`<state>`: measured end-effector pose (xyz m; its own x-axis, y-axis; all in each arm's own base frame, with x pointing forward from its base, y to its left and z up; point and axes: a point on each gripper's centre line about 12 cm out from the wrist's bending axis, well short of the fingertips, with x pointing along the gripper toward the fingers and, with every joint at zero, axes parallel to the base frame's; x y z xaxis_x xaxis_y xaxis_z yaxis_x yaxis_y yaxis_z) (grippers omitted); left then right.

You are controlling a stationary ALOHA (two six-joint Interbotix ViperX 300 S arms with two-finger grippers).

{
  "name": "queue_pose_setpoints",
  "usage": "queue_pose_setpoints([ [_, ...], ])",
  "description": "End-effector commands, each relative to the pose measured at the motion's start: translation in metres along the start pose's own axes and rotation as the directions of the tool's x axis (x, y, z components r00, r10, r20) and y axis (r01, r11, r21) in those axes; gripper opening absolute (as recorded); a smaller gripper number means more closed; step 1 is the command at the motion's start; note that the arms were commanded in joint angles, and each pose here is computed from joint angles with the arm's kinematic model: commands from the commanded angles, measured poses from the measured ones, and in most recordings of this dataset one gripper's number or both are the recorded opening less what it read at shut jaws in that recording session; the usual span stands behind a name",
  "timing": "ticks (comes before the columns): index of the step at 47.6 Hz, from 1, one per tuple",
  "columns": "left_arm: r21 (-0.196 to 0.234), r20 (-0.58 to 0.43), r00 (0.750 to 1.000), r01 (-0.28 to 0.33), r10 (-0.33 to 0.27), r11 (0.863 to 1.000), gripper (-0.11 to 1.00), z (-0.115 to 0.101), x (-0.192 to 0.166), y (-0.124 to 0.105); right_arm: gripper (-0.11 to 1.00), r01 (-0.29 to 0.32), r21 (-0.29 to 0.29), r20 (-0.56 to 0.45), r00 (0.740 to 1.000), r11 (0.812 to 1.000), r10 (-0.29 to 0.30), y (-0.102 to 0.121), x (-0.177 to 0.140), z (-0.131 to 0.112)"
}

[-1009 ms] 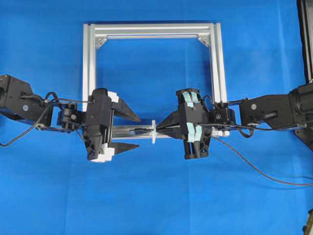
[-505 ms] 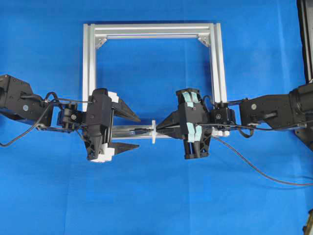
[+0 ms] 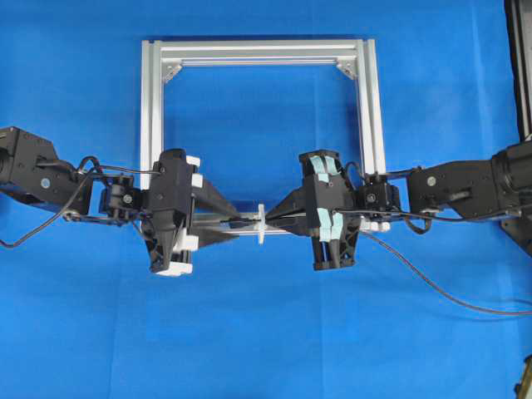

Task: Insert the wire through the string loop located in the center.
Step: 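Close the left gripper on the USB plug beside the right gripper, then open the right gripper to release the cable, then pull the cable leftward through the loop with the left gripper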

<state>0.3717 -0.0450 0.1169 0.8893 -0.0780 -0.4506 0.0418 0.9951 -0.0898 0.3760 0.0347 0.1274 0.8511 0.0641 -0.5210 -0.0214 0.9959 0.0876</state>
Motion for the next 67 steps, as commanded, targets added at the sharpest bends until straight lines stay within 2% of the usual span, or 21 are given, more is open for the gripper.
queue_pose_setpoints([
  [1, 0.0, 0.03, 1.0, 0.003, -0.003, 1.0, 0.23, 0.01, 0.001, -0.001, -0.03, -0.006, -0.003, 0.024, 1.0, 1.0, 0.006, 0.002, -0.001, 0.008],
  [4, -0.002, 0.031, 1.0, 0.002, -0.002, 1.0, 0.09, 0.01, 0.001, -0.001, -0.03, -0.005, -0.001, 0.024, 1.0, 1.0, 0.005, 0.002, -0.001, 0.008],
  [5, -0.004, 0.032, 0.999, 0.003, -0.003, 1.0, 0.08, 0.011, 0.0, -0.001, -0.03, -0.005, -0.002, 0.027, 1.0, 1.0, 0.005, 0.002, -0.001, 0.008],
  [18, -0.007, 0.035, 0.999, 0.004, -0.004, 1.0, 0.08, 0.012, 0.001, -0.001, -0.03, -0.022, -0.026, 0.03, 0.999, 0.999, 0.023, 0.008, -0.001, 0.009],
  [30, -0.007, 0.035, 0.999, 0.004, -0.004, 1.0, 0.08, 0.012, 0.001, -0.001, -0.02, -0.025, -0.023, 0.024, 0.999, 0.999, 0.025, 0.009, -0.001, 0.008],
  [34, -0.007, 0.037, 0.999, 0.004, -0.004, 1.0, 0.08, 0.013, 0.001, -0.002, 0.07, -0.024, -0.015, 0.024, 0.999, 1.0, 0.024, 0.009, -0.001, 0.008],
  [37, -0.007, 0.035, 0.999, 0.004, -0.004, 1.0, 0.08, 0.012, 0.001, -0.001, 0.19, -0.023, -0.013, 0.025, 0.999, 1.0, 0.023, 0.009, -0.001, 0.008],
  [46, -0.008, 0.024, 1.0, 0.004, -0.004, 1.0, 0.08, 0.011, -0.007, -0.001, 0.75, -0.029, -0.018, 0.042, 0.999, 0.999, 0.03, 0.011, -0.007, 0.012],
  [49, -0.009, 0.017, 1.0, 0.004, -0.004, 1.0, 0.08, 0.009, -0.011, -0.001, 0.9, -0.034, -0.02, 0.047, 0.998, 0.999, 0.035, 0.013, -0.013, 0.012],
  [51, -0.015, 0.01, 1.0, 0.005, -0.005, 1.0, 0.08, 0.008, -0.016, -0.001, 0.9, -0.036, -0.021, 0.05, 0.998, 0.999, 0.037, 0.013, -0.017, 0.013],
  [55, -0.034, 0.003, 1.0, 0.003, -0.003, 0.999, 0.08, 0.005, -0.025, 0.0, 0.84, -0.037, -0.019, 0.059, 0.998, 0.999, 0.038, 0.013, -0.024, 0.013],
  [62, -0.054, -0.005, 1.0, 0.008, -0.008, 0.999, 0.08, -0.004, -0.048, 0.0, 0.85, -0.045, -0.025, 0.063, 0.997, 0.999, 0.046, 0.015, -0.034, 0.01],
  [67, -0.05, -0.004, 1.0, 0.022, -0.022, 0.999, 0.08, -0.009, -0.066, -0.003, 0.85, -0.048, -0.025, 0.067, 0.997, 0.999, 0.05, 0.016, -0.038, 0.01],
])
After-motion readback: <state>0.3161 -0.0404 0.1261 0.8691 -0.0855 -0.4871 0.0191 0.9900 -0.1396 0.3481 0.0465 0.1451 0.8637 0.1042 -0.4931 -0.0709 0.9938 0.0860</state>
